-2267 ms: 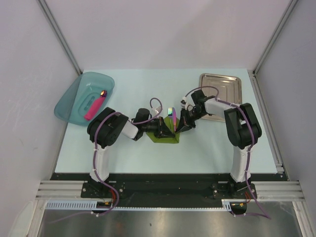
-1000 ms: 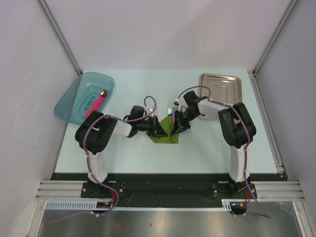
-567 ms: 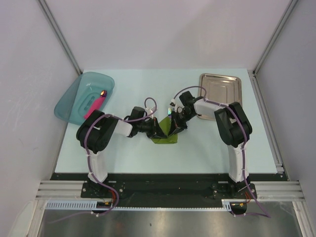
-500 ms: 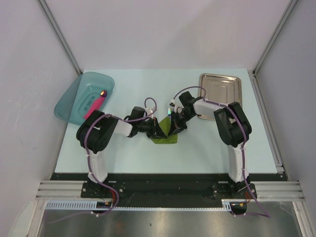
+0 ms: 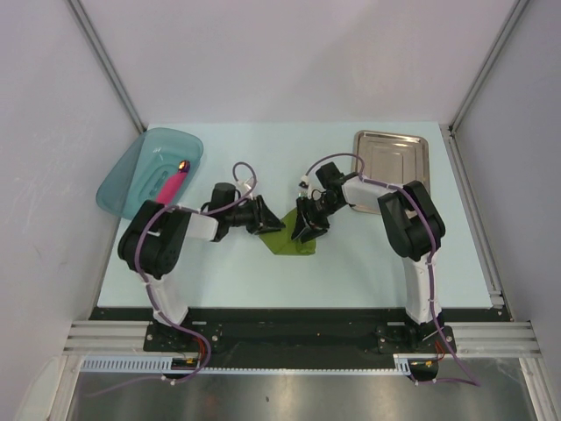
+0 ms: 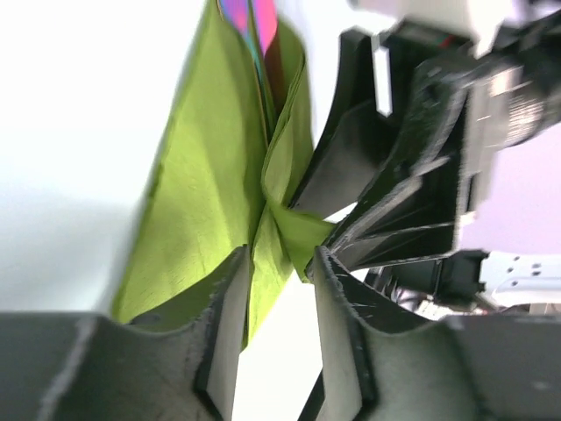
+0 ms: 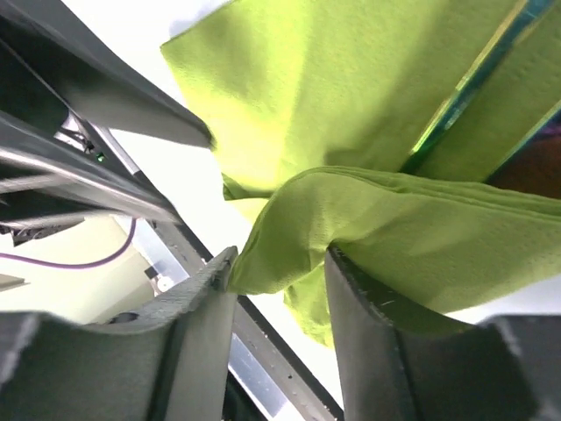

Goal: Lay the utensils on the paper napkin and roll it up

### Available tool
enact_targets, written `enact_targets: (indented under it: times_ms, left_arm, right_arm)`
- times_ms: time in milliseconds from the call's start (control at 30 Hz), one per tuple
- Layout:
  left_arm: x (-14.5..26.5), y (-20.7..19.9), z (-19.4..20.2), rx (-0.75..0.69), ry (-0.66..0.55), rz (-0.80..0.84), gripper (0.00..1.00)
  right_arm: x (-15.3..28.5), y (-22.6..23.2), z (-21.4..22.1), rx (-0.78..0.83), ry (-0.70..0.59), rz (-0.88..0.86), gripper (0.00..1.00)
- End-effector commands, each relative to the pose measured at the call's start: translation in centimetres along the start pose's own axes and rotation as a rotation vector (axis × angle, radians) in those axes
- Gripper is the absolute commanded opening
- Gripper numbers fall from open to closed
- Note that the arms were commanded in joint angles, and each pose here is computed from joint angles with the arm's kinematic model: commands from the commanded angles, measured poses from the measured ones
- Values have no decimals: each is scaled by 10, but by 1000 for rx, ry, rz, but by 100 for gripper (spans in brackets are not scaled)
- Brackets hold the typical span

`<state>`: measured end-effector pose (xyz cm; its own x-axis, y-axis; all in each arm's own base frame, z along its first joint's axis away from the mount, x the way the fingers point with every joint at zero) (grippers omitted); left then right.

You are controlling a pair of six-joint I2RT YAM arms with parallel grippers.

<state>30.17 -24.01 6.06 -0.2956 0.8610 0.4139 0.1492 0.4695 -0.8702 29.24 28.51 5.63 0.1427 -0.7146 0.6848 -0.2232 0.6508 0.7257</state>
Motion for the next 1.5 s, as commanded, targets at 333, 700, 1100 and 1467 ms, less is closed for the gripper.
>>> enact_targets:
  times_ms: [333,700,1100,1467]
  left_arm:
    - [29,-34,-21,-54,-112,139,50]
    - [1,-28,-32,6,-65,134,33]
    - [-21,-15,3,23,78,51,18]
    - [-24,-6,13,10,132,17,13]
  right_arm:
    - [-3,15,-13,20,-31,-76,68]
    - [-2,18,-12,54,-40,-78,55]
    - [-2,18,-12,60,-39,-78,54]
    - [1,20,-18,72,-63,-64,54]
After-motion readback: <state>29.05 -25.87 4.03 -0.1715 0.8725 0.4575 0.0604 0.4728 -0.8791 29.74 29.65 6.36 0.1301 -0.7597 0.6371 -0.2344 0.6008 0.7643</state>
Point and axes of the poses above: each gripper's point midway between its finger pads, its own x axis back along the fingers, its own y axis along the line the jaws close on, z = x × y, the point moved 3 cm from there along x, back along the fingers, and after that the axes turned 1 degree about x, right-handed, at the moved point
